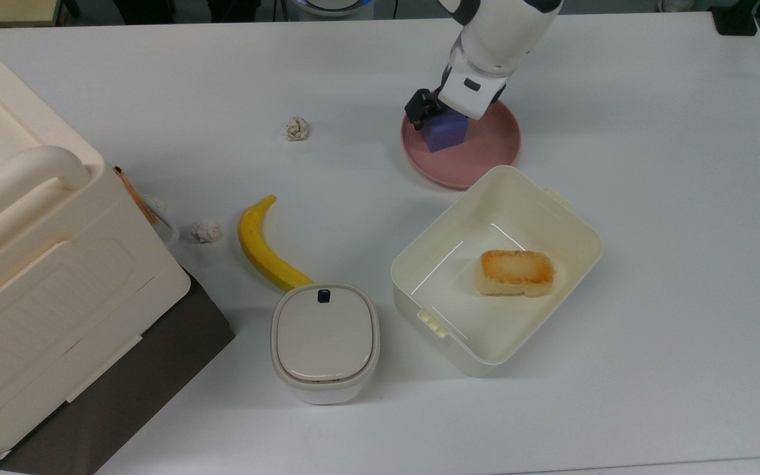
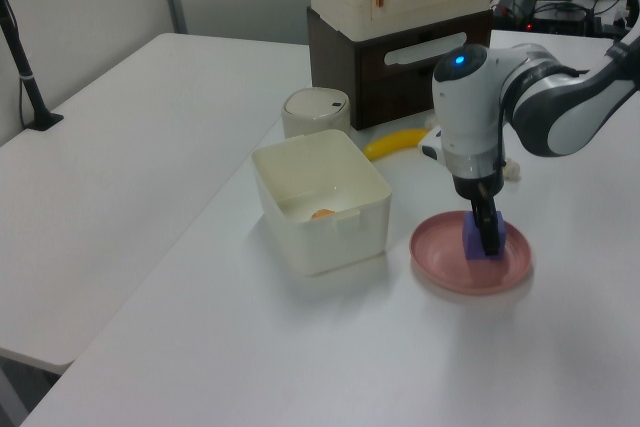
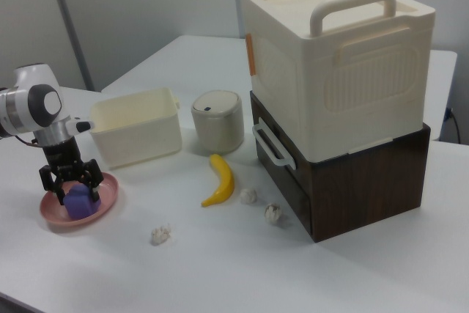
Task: Put the cube on the table
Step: 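Lift the cube off the plate and set it on the table beside the banana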
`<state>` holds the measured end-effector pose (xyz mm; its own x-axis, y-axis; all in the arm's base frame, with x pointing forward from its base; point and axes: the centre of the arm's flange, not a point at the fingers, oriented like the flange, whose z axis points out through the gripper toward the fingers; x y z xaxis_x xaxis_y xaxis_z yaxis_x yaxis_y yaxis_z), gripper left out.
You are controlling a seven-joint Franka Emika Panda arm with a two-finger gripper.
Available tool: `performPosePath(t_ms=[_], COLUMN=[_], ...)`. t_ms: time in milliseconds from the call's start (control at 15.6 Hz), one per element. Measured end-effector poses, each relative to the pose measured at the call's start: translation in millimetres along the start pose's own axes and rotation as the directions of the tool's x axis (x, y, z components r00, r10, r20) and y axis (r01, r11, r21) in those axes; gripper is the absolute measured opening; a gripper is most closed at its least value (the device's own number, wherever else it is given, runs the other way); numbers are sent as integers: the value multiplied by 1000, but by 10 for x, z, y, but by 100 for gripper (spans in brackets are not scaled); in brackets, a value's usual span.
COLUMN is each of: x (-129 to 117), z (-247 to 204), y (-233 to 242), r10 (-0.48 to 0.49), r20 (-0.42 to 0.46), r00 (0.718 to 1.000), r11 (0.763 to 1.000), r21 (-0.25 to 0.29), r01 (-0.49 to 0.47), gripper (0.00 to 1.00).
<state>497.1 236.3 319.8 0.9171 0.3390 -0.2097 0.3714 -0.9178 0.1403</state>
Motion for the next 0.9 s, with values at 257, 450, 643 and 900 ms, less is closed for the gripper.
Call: performPosePath(t_ms=[257,450,643,900], x=[13,47,91,207], z=[16,-52,-143,-358], y=[-28,-6,85,513], r10=[36,71,102,182], r20=[1,-13,-32,-75], r00=[999,997,994,981], r11=[999,997,995,983], r21=[-4,-1,5,29], r01=[-36,-71,-102,-180], gripper=[77,56,56,56])
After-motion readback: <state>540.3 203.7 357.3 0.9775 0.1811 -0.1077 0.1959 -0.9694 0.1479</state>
